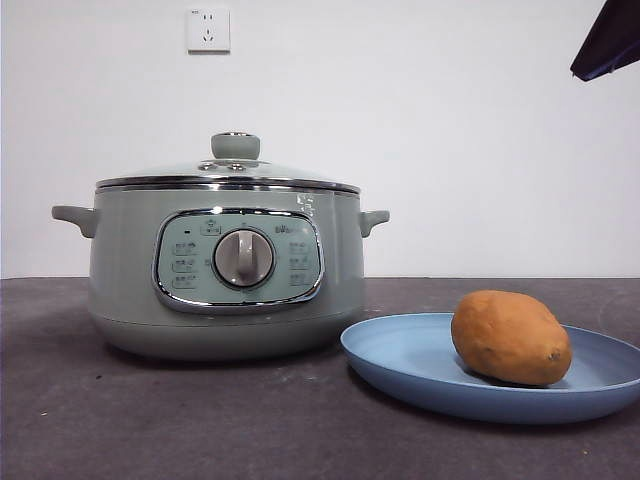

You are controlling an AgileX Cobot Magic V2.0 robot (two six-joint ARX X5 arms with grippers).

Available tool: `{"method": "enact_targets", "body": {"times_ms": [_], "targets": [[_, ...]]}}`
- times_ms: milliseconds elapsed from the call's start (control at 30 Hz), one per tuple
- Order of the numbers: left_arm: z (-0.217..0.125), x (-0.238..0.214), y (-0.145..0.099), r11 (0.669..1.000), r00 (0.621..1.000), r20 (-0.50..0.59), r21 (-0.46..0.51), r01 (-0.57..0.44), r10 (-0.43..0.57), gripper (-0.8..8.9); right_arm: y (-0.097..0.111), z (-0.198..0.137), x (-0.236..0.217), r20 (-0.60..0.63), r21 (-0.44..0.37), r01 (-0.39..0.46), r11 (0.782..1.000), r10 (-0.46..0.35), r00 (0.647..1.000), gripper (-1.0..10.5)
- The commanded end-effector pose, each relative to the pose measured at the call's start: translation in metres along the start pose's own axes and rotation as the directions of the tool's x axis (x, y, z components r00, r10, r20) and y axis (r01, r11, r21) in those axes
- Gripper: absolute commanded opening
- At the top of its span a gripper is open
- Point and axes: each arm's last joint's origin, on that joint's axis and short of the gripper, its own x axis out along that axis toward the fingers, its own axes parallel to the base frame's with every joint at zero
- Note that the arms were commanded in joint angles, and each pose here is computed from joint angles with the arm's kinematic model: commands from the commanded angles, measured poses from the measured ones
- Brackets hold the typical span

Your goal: Take the potato out from the steamer,put the potato on the plate,close the lid

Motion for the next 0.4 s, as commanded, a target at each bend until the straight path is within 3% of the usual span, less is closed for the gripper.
{"method": "enact_targets", "body": {"times_ms": [33, 400], "targets": [[-0.028, -0.012, 0.0, 0.996, 0.993, 0.088, 0.035, -0.081, 0.078, -0.03, 0.001, 0.001, -0.001, 0.008, 0.001, 0.001, 1.0, -0.001, 1.0, 0.0], [-0.148, -0.041, -0.02, 0.983, 0.978, 0.102, 0.005, -0.184, 0.183, -0.03, 0.001, 0.001, -0.001, 0.008, 0.001, 0.001, 1.0, -0.001, 1.0, 0.0]]}}
